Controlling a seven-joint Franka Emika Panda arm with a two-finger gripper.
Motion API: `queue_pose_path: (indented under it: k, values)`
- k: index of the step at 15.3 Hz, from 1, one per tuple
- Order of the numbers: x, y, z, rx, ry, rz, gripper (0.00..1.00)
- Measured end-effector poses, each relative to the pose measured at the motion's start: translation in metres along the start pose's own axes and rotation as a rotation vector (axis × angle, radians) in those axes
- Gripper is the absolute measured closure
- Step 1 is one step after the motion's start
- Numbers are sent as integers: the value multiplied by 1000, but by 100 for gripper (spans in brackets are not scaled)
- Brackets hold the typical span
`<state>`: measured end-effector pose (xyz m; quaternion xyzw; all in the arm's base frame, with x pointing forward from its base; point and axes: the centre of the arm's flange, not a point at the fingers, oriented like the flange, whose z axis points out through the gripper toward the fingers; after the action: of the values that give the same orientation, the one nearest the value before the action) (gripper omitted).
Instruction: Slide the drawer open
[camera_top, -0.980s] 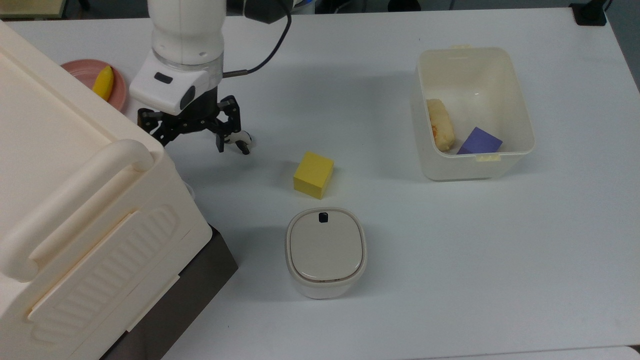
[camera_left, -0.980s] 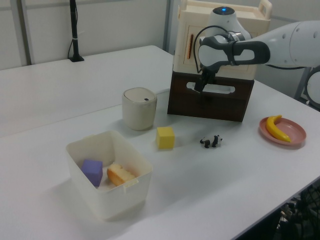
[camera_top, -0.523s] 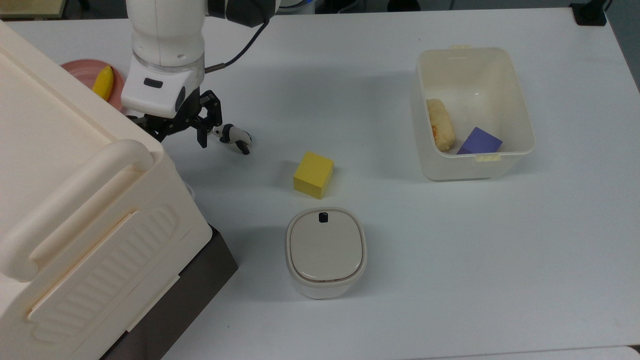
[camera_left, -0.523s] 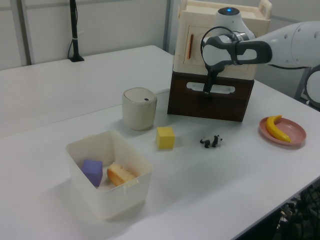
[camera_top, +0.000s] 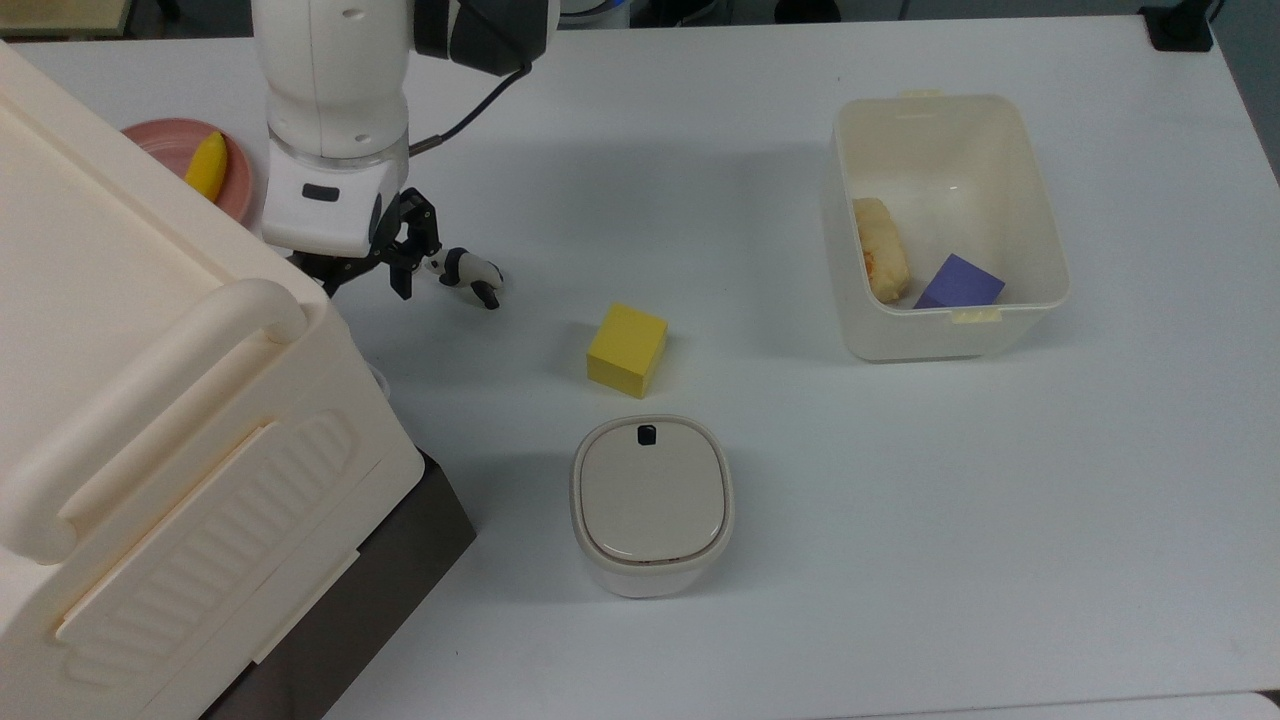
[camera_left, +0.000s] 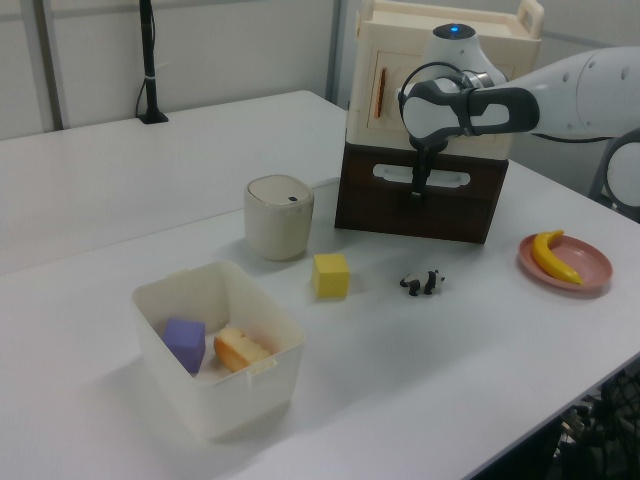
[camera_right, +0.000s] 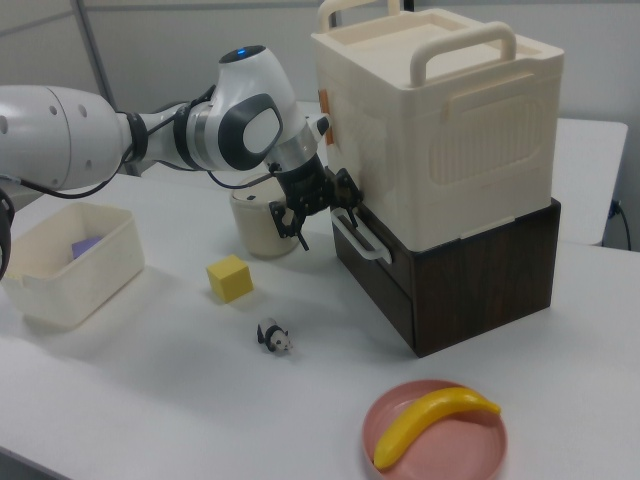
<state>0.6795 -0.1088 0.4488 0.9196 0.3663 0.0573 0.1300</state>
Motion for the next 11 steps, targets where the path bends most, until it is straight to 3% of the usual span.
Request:
queue_pose_path:
  k: [11]
  values:
    - [0,-1,12,13,-11,-31,2]
